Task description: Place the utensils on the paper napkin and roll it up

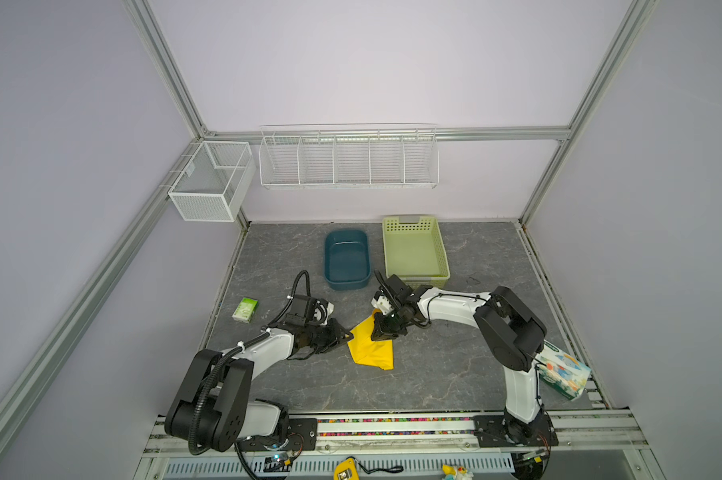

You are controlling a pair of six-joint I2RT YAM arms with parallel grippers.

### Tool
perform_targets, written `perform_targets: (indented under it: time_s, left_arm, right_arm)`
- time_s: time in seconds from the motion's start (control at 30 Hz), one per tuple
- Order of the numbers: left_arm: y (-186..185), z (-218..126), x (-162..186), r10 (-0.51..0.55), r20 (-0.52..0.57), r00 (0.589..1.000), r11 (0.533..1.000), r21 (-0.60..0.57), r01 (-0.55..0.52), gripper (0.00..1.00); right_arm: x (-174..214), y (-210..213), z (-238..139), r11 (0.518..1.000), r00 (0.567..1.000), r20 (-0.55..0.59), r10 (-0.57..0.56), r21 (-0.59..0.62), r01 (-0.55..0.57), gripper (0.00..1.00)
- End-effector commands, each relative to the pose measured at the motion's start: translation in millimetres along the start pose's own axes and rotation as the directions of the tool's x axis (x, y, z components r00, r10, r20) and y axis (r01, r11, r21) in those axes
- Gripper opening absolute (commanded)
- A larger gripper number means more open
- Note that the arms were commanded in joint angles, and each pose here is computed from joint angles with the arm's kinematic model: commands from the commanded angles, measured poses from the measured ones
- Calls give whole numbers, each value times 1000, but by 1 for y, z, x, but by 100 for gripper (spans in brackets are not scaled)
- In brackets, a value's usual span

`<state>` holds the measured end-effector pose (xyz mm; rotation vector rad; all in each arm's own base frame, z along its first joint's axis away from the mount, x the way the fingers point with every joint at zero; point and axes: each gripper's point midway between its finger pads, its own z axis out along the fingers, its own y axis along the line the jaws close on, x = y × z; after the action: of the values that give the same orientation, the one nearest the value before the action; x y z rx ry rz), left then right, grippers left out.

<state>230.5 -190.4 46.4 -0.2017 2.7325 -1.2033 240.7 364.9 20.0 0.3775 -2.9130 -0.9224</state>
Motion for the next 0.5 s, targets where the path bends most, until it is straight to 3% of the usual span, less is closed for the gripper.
perform_targets:
  time_s: [0.0, 0.17, 0.33, 0.47]
  left_arm:
    - [0, -4, -10, 37, 22, 999, 999, -39, -36, 24]
    - [4, -4, -16, 63, 28, 998, 995, -85, -61, 29]
    - [12, 1, -21, 69, 22, 997, 990, -125, -65, 27]
    - [9, 6, -17, 63, -6, 998, 994, -84, -63, 26]
  right_arm:
    - [13, -37, 8, 989, 997, -27, 65, 132, -61, 16]
    - [13, -36, 8, 989, 997, -28, 65, 131, -61, 16]
    - [13, -37, 9, 990, 998, -29, 63, 132, -59, 16]
    - [14, -38, 9, 989, 997, -33, 65, 133, -60, 16]
